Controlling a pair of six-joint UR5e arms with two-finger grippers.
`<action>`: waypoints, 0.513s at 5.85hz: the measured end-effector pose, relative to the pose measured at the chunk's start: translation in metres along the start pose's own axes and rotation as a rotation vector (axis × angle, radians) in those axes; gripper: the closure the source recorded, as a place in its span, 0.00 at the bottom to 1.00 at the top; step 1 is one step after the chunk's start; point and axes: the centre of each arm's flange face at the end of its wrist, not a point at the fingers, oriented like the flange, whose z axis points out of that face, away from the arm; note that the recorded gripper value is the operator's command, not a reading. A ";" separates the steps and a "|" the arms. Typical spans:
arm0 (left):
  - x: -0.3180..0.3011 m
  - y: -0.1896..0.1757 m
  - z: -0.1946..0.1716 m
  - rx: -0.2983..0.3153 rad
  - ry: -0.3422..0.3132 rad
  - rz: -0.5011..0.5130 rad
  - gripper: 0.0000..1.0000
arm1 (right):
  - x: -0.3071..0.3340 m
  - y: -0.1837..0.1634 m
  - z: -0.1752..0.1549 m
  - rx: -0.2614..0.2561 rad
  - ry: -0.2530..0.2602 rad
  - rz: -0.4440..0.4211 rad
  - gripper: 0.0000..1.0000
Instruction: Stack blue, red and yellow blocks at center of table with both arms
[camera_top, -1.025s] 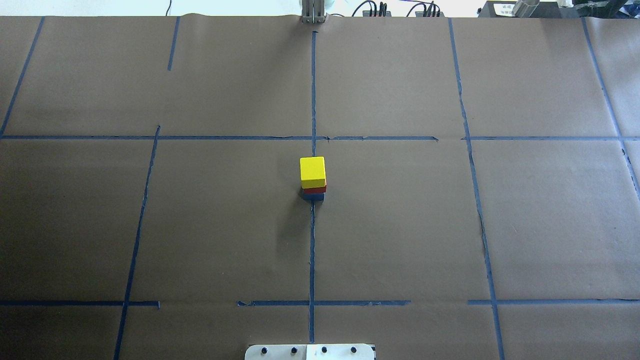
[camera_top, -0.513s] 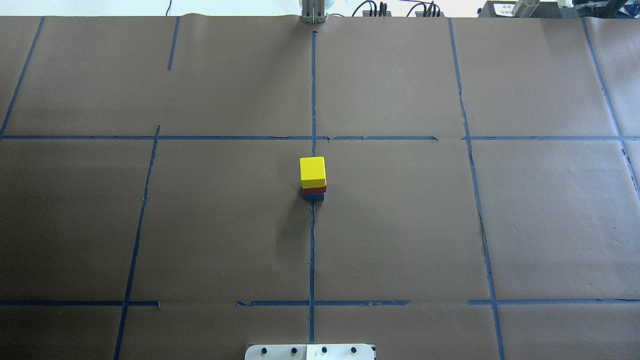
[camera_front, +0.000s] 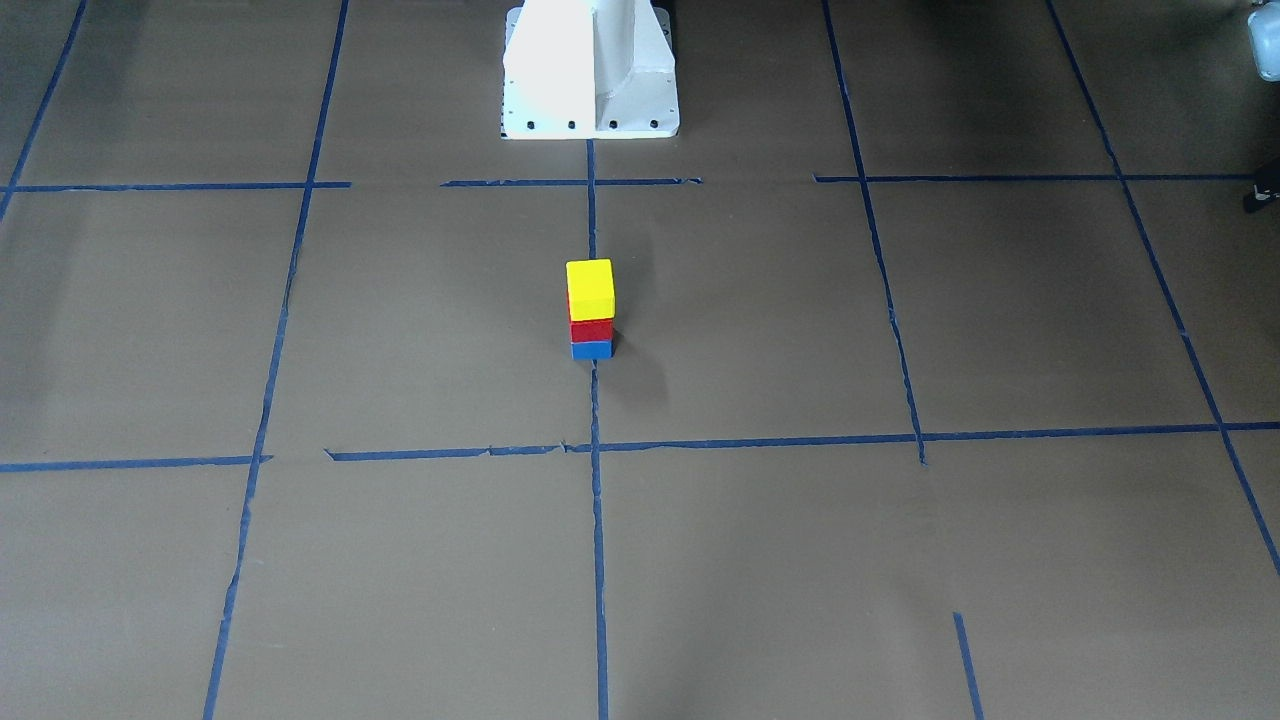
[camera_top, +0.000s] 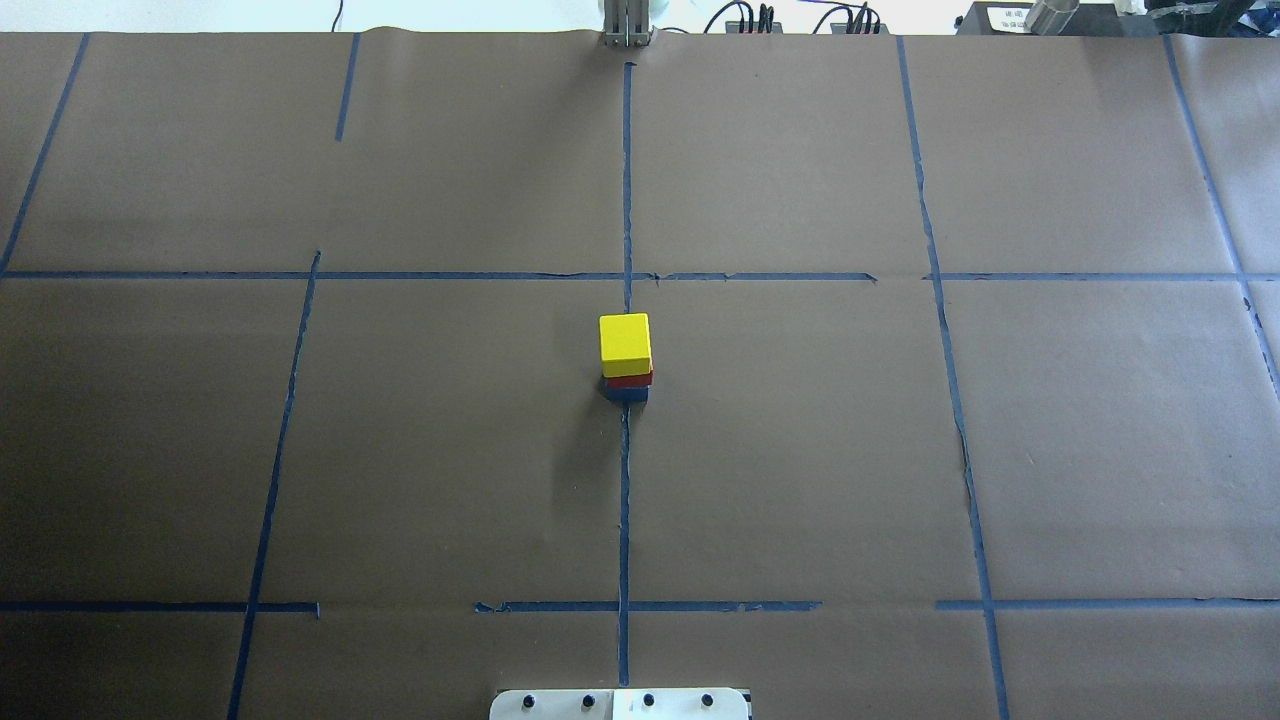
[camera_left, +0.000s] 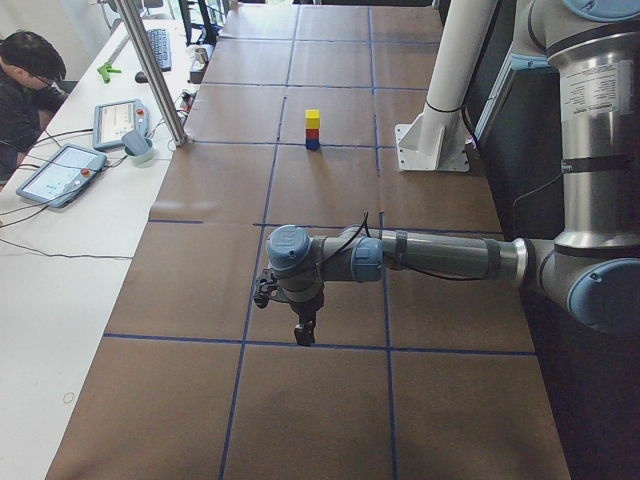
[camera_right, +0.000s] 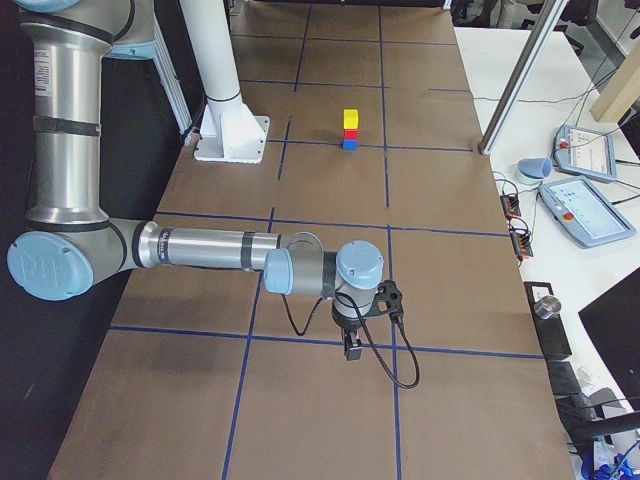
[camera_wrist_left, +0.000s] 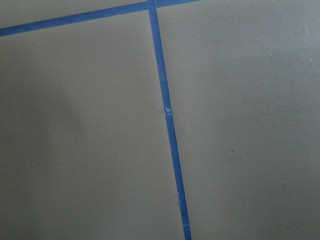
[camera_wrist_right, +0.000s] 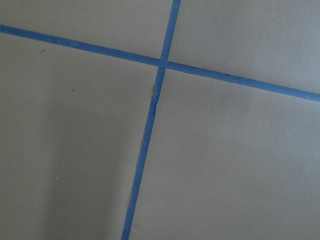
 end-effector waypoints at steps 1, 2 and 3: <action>-0.001 0.002 0.002 -0.004 0.001 -0.004 0.00 | 0.002 0.004 0.003 -0.006 0.004 0.007 0.00; -0.001 0.002 0.002 -0.005 0.003 -0.005 0.00 | 0.006 0.012 0.008 -0.015 0.006 0.020 0.00; -0.001 0.003 0.003 -0.006 0.005 -0.006 0.00 | 0.007 0.016 0.009 -0.018 0.009 0.022 0.00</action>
